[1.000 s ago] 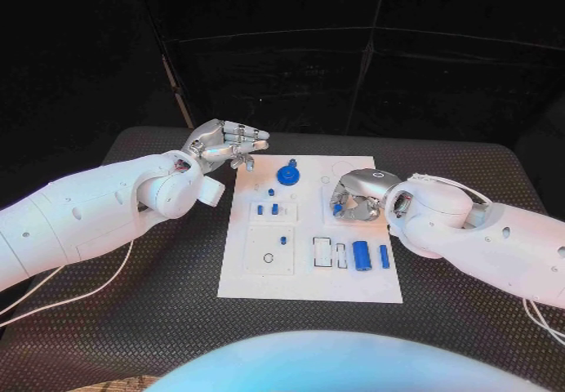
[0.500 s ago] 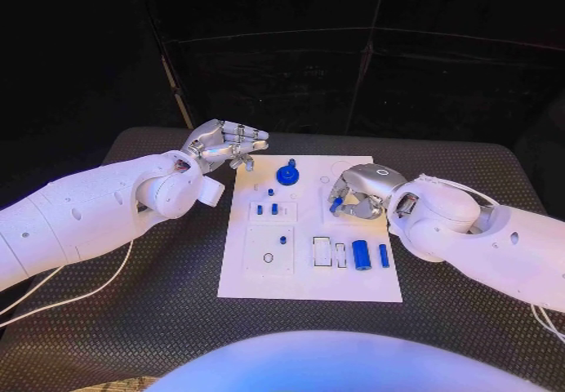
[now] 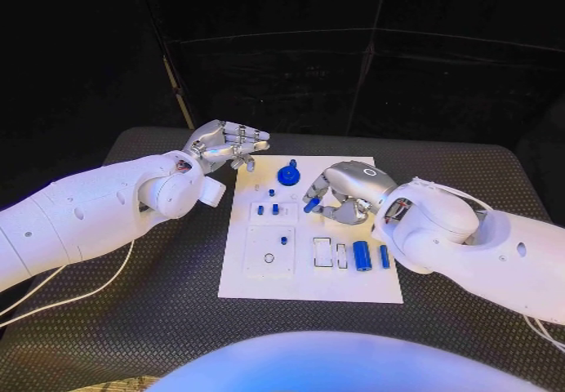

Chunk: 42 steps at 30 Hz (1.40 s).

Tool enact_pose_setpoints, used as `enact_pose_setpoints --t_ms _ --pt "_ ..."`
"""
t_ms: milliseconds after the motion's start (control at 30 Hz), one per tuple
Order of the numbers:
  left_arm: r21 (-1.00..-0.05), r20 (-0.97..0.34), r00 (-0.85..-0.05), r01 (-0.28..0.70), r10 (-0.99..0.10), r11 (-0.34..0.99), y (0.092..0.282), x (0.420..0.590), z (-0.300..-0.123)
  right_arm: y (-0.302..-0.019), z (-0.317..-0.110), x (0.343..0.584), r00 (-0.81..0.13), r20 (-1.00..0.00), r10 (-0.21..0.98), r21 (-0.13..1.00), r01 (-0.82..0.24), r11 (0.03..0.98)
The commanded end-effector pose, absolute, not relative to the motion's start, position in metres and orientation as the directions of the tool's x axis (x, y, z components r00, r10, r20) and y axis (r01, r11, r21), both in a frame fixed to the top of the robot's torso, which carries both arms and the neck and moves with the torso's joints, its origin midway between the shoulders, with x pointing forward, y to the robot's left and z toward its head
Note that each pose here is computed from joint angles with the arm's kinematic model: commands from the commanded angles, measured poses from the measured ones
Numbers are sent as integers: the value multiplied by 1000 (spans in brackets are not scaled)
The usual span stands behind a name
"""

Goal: Assemble the parts on the task board

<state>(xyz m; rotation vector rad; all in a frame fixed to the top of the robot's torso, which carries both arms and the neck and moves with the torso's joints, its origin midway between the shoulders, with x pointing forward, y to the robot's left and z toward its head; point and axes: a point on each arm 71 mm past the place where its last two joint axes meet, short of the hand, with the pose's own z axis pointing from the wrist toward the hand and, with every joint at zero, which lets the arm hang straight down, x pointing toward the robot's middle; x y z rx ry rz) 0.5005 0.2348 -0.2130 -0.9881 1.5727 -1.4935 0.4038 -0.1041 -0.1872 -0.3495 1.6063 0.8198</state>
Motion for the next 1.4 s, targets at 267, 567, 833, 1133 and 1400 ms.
enact_pose_setpoints --t_ms 267,567,833,1133,1400 --pt "-999 5 -441 -38 -897 13 231 501 -212 -52 -204 384 -324 -918 228 396 -732 554" --pt "-999 7 -445 -38 -895 11 228 502 -212 -35 -227 379 -386 -912 139 397 -743 539" --pt "-999 8 -447 -39 -895 11 228 502 -212 -34 -240 382 -384 -921 62 349 -743 571" --pt "-999 9 -448 -40 -894 10 227 502 -213 -33 -245 384 -378 -926 12 312 -744 590" --pt "-999 9 -448 -41 -894 11 227 503 -213 -31 -249 380 -388 -921 -15 307 -751 584"
